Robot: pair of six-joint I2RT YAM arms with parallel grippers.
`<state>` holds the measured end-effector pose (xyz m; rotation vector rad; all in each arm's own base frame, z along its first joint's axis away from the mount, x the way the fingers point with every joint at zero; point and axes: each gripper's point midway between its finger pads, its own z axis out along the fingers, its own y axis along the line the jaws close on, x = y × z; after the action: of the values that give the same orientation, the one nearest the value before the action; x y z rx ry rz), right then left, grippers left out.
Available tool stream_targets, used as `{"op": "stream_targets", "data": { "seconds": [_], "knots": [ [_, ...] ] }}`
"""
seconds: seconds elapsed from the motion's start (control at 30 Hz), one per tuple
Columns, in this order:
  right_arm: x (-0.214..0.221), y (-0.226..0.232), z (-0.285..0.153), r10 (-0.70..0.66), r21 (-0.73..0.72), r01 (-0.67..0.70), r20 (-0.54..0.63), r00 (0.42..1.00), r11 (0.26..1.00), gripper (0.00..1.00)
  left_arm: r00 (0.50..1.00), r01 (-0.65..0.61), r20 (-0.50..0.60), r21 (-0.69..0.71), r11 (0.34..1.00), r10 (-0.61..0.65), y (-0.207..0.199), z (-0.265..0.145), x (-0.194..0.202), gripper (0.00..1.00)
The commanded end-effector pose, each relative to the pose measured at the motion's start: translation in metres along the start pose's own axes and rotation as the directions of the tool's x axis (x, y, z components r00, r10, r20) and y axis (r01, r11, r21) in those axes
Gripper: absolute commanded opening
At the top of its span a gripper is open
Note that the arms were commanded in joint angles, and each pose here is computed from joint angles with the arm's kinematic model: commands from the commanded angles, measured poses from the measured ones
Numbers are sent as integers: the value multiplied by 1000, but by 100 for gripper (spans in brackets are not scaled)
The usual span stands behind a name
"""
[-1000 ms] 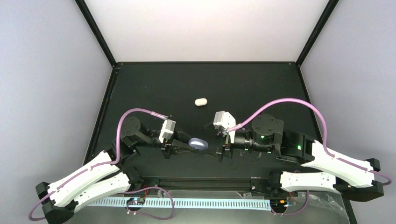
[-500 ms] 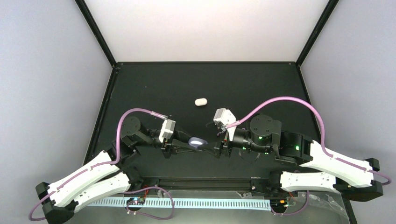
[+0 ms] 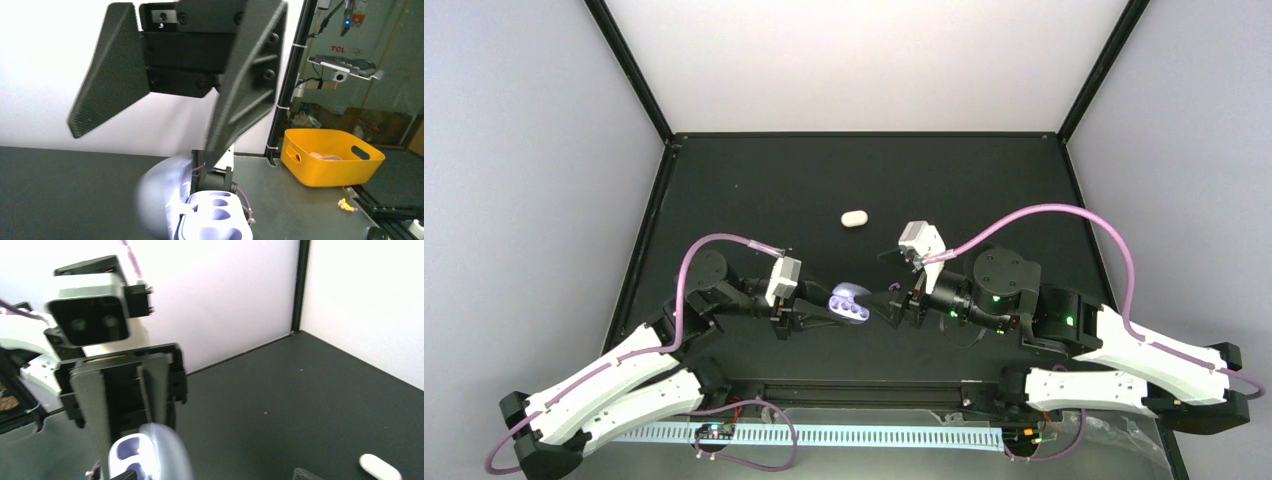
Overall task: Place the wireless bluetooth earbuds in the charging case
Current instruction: Open the charging case.
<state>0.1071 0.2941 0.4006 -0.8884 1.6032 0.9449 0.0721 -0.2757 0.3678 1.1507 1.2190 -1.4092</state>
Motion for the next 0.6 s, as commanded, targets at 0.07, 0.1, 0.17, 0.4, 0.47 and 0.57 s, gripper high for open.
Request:
{"op": "stream_targets", "data": {
  "seconds": [0.07,0.1,0.17,0.4,0.47,0.57],
  "knots": [
    [-5,-20,-1,16,105,-20,36,999,994,80,997,-69,30,66,995,67,-20,-5,-16,1],
    [-6,-19,-1,15,103,-19,38,999,994,80,997,-69,28,61,996,68,-19,-5,-15,2],
    [-7,-19,-2,15,98,-19,43,999,995,80,997,-70,23,46,996,69,-17,-5,-13,1],
    [-16,-7,-12,12,23,-15,100,995,1000,80,996,-72,39,-56,996,74,-2,-10,-8,2],
    [-18,-9,-15,12,30,-16,115,993,999,81,997,-65,36,-93,994,69,4,-12,-4,2],
    [-18,-17,-18,17,72,-26,120,993,997,82,998,-51,28,-122,991,55,10,-13,3,2]
  ]
}}
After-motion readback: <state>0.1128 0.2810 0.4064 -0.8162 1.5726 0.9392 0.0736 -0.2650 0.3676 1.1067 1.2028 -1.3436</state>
